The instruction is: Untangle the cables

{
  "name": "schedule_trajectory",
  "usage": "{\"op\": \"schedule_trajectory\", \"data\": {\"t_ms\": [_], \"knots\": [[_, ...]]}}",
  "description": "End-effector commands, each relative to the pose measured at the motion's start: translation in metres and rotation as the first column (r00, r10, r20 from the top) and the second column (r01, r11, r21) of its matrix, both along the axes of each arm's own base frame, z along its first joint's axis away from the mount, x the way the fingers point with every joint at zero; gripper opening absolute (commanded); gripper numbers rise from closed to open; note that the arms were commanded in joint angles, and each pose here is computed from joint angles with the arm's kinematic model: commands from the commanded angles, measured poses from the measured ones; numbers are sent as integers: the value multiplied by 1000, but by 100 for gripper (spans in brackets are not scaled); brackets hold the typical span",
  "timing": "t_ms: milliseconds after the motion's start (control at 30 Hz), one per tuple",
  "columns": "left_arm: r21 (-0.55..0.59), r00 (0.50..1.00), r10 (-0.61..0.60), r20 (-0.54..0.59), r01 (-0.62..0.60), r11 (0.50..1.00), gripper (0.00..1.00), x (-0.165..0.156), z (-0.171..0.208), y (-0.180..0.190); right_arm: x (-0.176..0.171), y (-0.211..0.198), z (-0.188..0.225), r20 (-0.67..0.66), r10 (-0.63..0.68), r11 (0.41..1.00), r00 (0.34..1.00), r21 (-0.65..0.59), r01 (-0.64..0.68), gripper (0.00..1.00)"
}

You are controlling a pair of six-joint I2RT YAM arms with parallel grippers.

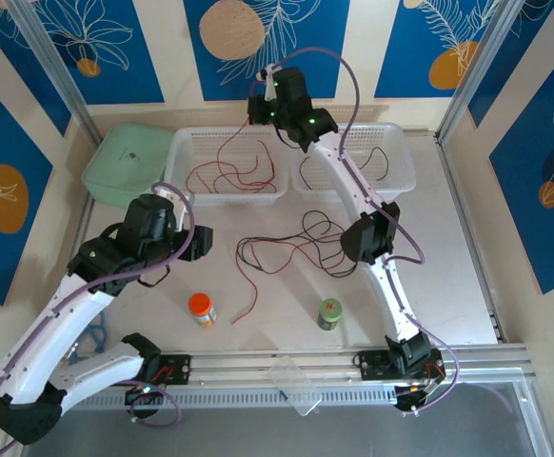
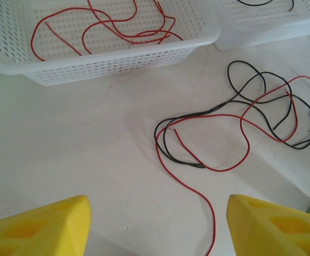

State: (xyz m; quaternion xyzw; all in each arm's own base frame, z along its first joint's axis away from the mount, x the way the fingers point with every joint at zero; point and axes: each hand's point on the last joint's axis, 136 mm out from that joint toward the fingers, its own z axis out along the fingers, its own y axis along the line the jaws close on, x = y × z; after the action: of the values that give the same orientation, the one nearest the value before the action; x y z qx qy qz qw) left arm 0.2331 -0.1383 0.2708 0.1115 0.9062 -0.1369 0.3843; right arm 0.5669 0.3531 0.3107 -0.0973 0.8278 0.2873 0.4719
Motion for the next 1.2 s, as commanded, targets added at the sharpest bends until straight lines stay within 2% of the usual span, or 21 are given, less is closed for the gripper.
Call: {"op": "schedule_trajectory", "data": {"t_ms": [0, 200, 367, 633, 800, 1033, 1167], "knots": [[-4, 1000, -8, -16, 8, 1000, 68, -7, -2, 0, -14, 22, -28, -63, 45, 998, 997, -29, -47, 0], [-8, 1000, -15, -23, 15, 1000, 68, -5, -4, -3, -33, 46, -84, -176, 75, 991, 981, -96, -93, 0], [-11, 1000, -17, -20, 16, 1000, 68, -5, -3, -3, -42, 47, -131, -306, 34, 990, 951, -118, -73, 0], [-23, 999, -29, -33, 28, 999, 68, -4, -4, -8, -57, 35, -194, -527, -19, 991, 850, -123, -54, 1], [-32, 998, -46, -48, 45, 998, 68, -2, -8, -16, -62, 31, -197, -549, -8, 989, 836, -129, -75, 16], [-22, 995, -70, -75, 69, 997, 68, 0, -17, -28, -66, 28, -167, -495, 9, 984, 869, -148, -95, 47], [-13, 990, -85, -110, 84, 996, 68, 0, -29, -36, -69, 21, -142, -454, 6, 981, 891, -171, -94, 56]]}}
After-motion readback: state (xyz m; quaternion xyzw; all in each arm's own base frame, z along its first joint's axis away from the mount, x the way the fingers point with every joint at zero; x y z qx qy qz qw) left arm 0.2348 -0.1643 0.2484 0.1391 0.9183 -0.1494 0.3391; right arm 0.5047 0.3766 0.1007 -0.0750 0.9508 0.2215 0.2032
